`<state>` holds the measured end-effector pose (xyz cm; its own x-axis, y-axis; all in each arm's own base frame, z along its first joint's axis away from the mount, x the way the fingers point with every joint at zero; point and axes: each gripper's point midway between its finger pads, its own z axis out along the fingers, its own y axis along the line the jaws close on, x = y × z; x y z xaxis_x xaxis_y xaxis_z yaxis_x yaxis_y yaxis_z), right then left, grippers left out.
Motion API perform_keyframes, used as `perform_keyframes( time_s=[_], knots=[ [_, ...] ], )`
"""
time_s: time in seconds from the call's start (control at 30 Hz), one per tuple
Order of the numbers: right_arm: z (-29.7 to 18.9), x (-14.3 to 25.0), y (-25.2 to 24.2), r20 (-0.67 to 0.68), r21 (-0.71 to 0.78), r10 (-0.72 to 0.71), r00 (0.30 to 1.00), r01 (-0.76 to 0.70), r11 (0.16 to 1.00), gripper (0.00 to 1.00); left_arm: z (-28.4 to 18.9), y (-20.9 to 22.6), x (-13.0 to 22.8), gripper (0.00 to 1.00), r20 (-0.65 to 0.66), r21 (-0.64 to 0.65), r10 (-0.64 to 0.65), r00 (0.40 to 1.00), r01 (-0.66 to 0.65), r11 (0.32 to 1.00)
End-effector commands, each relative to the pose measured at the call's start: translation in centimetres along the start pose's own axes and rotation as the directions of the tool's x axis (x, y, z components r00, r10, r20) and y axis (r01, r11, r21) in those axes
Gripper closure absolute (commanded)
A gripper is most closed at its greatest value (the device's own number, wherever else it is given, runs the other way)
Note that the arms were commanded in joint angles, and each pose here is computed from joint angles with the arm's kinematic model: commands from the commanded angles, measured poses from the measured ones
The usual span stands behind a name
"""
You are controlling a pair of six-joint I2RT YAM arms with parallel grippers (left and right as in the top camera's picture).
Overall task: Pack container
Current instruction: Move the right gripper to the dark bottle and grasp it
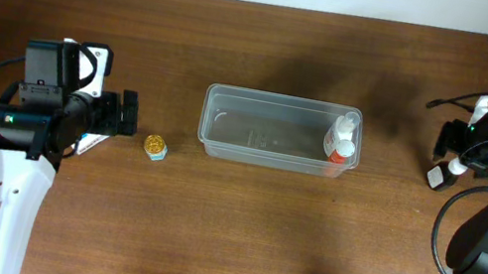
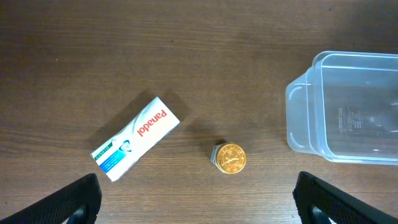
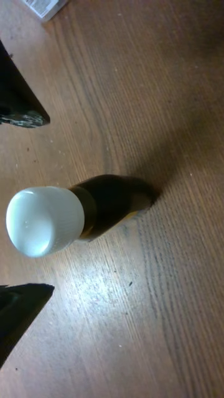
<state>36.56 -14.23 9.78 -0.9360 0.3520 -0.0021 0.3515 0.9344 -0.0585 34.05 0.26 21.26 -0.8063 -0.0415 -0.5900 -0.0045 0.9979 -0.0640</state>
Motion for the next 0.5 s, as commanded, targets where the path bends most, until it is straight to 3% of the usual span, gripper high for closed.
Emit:
perform_keyframes(
  time_s=[0.0, 0.23, 0.47],
  knots=[
    [0.7, 0.0, 0.0, -0.014, -0.006, -0.004, 1.000, 0.004, 1.000, 0.30, -0.3, -0.4, -0.6, 0.01, 0.015, 0.017, -0.002, 1.000, 0.002, 1.000],
    [1.8, -0.1, 0.1, -0.039, -0.006, -0.006, 0.999, 0.005, 1.000, 0.33, -0.3, -0.4, -0.6, 0.01, 0.015, 0.017, -0.002, 1.000, 0.002, 1.000],
    [1.9, -0.3, 0.1, -0.029, -0.006, -0.005, 1.000, 0.005, 1.000, 0.46, -0.3, -0.4, -0.6, 0.01, 0.015, 0.017, -0.002, 1.000, 0.002, 1.000]
  ],
)
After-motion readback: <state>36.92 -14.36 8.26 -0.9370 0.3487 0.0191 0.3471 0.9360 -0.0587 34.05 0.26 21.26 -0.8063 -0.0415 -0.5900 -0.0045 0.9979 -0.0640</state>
